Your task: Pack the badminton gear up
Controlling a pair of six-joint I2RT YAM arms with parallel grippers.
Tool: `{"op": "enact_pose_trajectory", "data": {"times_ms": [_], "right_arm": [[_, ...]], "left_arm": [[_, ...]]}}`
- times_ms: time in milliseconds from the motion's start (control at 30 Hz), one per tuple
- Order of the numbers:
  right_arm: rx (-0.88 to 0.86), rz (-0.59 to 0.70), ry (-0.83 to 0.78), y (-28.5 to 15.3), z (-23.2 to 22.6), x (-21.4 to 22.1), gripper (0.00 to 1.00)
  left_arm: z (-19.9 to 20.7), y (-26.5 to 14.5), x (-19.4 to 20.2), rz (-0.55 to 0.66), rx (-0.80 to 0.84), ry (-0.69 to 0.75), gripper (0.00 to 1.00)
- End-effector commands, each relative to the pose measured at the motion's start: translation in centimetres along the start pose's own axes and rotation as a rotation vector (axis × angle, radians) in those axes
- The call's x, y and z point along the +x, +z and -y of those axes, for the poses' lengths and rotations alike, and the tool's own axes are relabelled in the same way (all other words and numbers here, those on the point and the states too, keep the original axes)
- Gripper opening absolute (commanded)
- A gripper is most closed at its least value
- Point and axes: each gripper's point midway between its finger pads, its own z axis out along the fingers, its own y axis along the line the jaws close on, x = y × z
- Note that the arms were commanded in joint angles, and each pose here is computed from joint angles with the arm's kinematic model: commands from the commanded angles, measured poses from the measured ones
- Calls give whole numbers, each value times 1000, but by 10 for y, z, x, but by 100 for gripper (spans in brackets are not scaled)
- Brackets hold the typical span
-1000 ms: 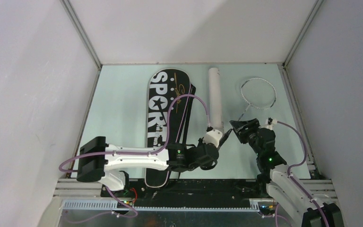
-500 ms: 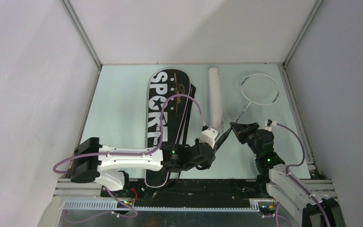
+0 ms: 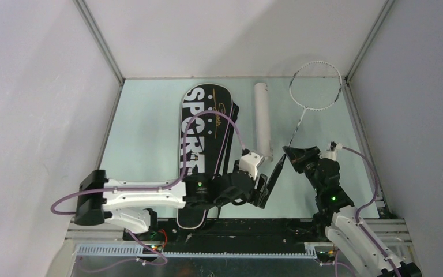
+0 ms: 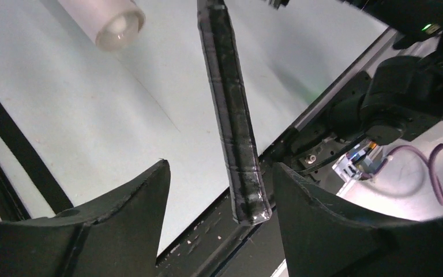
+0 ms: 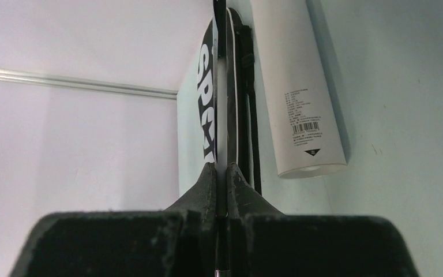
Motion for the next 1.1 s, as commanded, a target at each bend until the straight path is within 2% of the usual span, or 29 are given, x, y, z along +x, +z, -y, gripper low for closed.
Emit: {"op": "enact_pose_trajectory", "data": {"times_ms": [0, 100, 267, 500, 700, 1067], "right_arm": [[-84, 14, -56, -5, -34, -9, 0], [-94, -26, -65, -7, -41, -3, 0], [-109, -126, -100, -13, -55, 15, 0], [-118, -238, -153, -24, -70, 48, 0], [-81, -294, -182, -35, -63, 77, 0], [-91, -312, -194, -46, -66, 92, 0]], "left_arm": [[-5, -23, -33, 122, 5, 24, 72], [-30, -34, -41, 142, -105, 54, 74], [-94, -49, -43, 110, -326, 84, 73], [-157, -56, -29, 74, -455, 41, 72], [-185, -42, 3, -29, -523, 67, 73], [-208, -1, 65, -204, -591, 125, 76]]}}
